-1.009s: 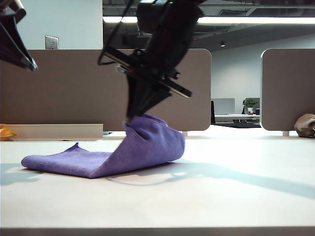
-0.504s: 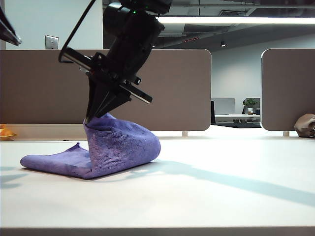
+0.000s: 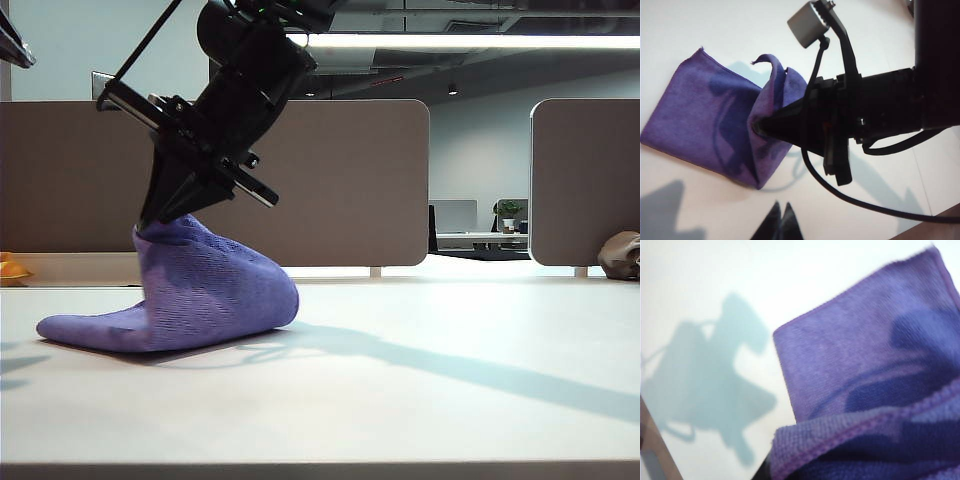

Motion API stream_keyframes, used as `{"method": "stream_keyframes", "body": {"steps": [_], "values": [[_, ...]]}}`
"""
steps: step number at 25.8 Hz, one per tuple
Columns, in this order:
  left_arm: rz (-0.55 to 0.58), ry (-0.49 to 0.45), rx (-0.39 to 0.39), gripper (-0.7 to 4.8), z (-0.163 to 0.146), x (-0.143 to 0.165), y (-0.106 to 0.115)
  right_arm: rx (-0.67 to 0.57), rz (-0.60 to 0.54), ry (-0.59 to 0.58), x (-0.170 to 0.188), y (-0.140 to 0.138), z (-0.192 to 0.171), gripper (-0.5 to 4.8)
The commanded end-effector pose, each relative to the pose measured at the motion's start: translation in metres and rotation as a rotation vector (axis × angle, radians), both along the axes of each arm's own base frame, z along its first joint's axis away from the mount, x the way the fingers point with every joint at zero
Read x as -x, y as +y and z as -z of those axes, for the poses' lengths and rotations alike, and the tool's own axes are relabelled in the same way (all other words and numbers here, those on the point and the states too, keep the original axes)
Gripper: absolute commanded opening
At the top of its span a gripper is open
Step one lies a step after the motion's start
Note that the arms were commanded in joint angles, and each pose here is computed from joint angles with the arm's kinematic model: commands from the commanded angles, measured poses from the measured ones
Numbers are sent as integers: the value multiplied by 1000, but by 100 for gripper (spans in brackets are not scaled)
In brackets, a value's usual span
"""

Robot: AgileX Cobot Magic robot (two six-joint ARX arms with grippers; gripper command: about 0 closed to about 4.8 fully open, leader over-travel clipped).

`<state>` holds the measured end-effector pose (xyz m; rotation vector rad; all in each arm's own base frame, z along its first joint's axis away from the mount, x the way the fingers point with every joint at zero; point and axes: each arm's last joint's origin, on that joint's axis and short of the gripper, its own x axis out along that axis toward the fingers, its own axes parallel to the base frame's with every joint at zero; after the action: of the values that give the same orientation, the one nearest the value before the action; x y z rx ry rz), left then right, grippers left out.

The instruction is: Fold the bottom of the cloth upward, then fold it vertically to form a square shape.

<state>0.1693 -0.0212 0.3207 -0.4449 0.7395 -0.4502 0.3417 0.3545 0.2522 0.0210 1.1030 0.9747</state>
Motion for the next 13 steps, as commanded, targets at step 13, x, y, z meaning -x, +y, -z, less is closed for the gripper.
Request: {"method": "stream_keyframes", "body": {"steps": [13], "values": [[7,-11,15,-6,-2,2,0,-203,-56,-31,0,23,-6,-7]]}}
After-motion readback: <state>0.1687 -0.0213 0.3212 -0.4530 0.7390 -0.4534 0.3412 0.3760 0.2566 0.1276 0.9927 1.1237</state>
